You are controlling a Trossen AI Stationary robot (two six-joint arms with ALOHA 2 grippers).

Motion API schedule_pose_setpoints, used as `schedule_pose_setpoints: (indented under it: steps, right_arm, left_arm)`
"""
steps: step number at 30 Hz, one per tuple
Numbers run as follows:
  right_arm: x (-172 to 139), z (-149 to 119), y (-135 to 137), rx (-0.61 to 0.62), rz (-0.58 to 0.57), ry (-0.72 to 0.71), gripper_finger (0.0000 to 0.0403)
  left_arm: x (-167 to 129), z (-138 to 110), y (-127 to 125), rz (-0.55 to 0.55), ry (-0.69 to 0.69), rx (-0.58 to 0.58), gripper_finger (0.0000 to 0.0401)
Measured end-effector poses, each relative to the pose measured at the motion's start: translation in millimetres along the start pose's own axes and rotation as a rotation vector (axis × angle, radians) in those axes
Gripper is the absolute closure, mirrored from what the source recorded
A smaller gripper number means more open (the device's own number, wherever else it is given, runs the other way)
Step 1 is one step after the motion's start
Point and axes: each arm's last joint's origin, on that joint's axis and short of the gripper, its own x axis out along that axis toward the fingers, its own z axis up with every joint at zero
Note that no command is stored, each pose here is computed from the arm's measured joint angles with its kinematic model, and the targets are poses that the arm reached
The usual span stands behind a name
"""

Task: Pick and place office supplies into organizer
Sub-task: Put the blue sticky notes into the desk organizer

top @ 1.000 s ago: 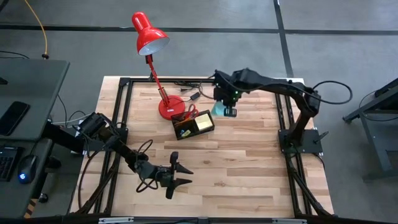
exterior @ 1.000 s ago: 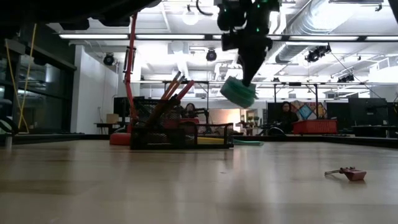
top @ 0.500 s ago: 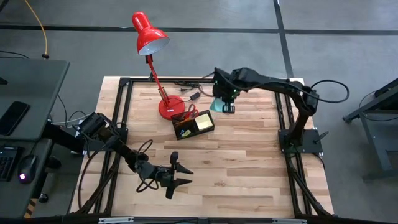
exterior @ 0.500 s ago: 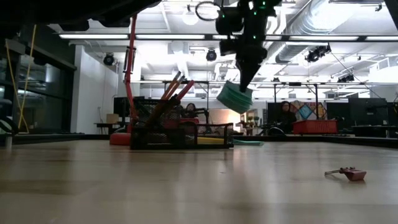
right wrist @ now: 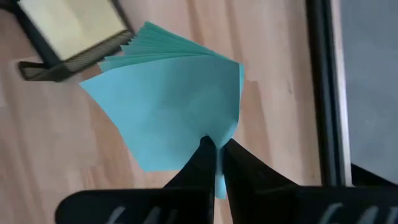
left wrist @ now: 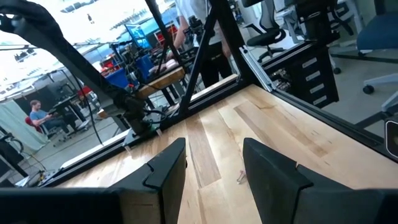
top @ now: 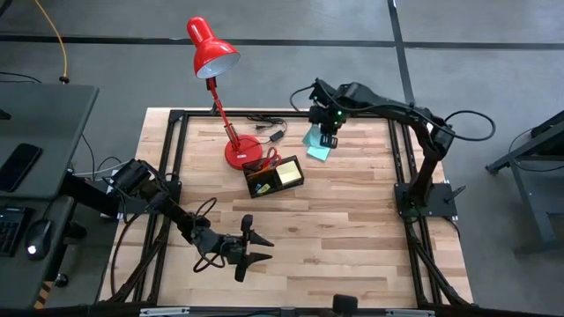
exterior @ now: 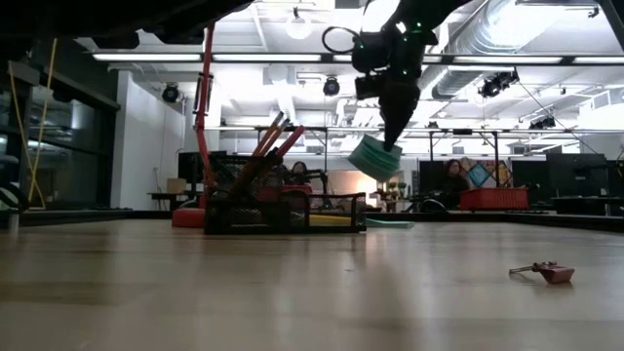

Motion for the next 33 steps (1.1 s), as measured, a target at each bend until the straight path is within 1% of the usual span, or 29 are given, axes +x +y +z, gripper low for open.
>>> schedule_pose_setpoints:
  steps: [7,10,12,13,17,24,29,33]
  right_arm:
    - [-0.3,-2.5,-5.4,0.021,0.024,-0.012,0.0403]
    - [-0.3,-0.8,0.2,0.001,0.099,-0.036,0.0403]
    - [-0.2,-0.3,10.9,-0.028,0.157,-0.018,0.0403]
    - [-0.2,0.6,16.9,-0.043,0.165,-0.003,0.0403]
    - [0.5,9.3,42.3,-0.152,0.115,0.027,0.0403]
    - [4.7,26.6,86.6,-0.297,0.172,-0.033,0.0403]
    - [6.7,34.4,106.6,-0.374,0.176,-0.069,0.0403]
    - [16.4,42.3,113.2,-0.436,0.169,-0.103,0.0403]
  left_arm:
    - [0.0,-0.2,-0.1,-0.001,0.002,0.001,0.0249]
    - [0.0,-0.5,-0.2,-0.002,0.005,0.003,0.0249]
    - [0.0,-0.6,-0.3,-0.003,0.005,0.003,0.0249]
    - [0.0,-0.6,-0.3,-0.003,0.005,0.004,0.0249]
    - [0.0,-0.5,-0.2,-0.002,0.004,0.003,0.0249]
    - [0.0,-0.1,0.0,0.0,0.001,0.0,0.0249]
    - [0.0,-0.2,-0.1,-0.001,0.002,0.017,0.0249]
    - [0.0,-0.1,0.0,0.0,0.001,0.016,0.0249]
